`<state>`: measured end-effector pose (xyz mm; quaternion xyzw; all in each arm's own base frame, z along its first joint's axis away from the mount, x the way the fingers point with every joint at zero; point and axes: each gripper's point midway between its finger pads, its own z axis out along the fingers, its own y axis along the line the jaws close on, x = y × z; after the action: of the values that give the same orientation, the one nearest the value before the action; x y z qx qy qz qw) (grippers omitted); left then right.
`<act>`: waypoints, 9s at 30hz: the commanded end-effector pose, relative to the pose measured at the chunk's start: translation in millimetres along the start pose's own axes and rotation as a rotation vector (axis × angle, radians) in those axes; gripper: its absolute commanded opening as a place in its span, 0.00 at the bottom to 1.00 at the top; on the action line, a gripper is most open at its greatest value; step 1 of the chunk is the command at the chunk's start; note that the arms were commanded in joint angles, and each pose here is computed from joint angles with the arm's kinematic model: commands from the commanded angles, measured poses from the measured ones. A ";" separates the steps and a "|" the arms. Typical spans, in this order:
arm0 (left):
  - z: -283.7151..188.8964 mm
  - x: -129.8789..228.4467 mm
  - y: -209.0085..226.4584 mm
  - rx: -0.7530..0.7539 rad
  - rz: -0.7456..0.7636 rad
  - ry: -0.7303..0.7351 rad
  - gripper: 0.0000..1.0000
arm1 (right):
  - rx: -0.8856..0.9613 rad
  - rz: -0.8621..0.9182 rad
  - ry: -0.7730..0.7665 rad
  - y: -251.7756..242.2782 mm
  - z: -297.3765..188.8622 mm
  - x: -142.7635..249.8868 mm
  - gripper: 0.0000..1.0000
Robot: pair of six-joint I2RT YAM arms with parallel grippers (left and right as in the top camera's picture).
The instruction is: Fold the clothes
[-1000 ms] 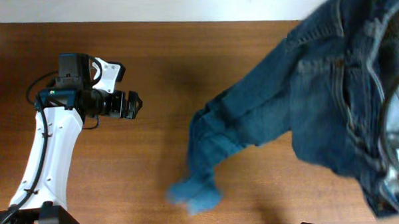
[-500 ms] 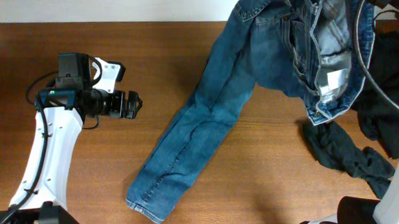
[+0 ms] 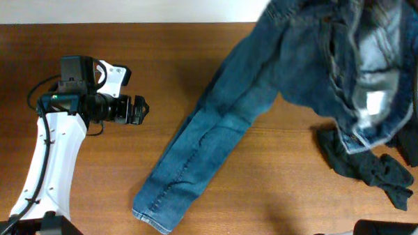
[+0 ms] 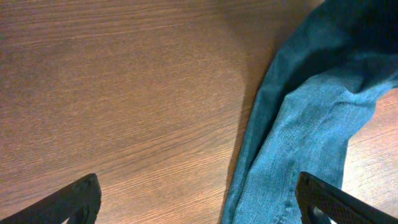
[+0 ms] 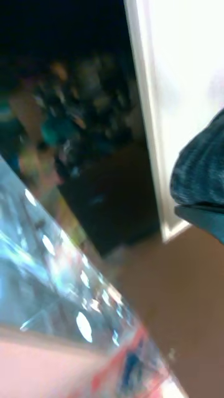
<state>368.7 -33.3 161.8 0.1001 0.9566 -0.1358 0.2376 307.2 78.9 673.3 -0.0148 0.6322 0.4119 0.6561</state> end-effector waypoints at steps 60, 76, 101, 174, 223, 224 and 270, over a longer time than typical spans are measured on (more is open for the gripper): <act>-354.6 -84.9 -102.1 -0.181 0.199 -0.748 0.58 | 0.195 -0.464 0.582 26.3 189.1 355.7 0.81; -129.2 -76.9 -85.0 0.097 0.115 0.013 0.29 | 0.823 -0.025 0.823 -207.9 35.1 250.1 0.78; 142.4 71.2 -163.0 -0.327 0.547 0.360 0.74 | 0.830 -0.040 0.904 -223.6 17.9 252.4 0.92; -446.4 -168.3 -0.1 -0.923 -0.189 -1.048 0.00 | -0.066 -0.256 1.371 -68.0 41.8 699.2 0.16; -241.7 -161.9 38.4 -0.658 -0.047 -0.384 0.99 | 0.894 -0.160 1.264 -326.7 49.5 413.0 0.52; -226.6 -158.7 35.7 -0.616 -0.026 -0.337 0.95 | 0.884 -0.159 1.272 -322.9 50.1 415.9 0.53; -28.8 50.9 160.5 -0.699 -0.472 0.296 0.27 | 0.787 -0.092 1.437 -295.6 26.8 435.0 0.61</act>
<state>351.6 131.3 135.4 -0.1948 0.9637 0.1575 0.0926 431.8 123.7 153.3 -0.0655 0.9966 0.0138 0.0487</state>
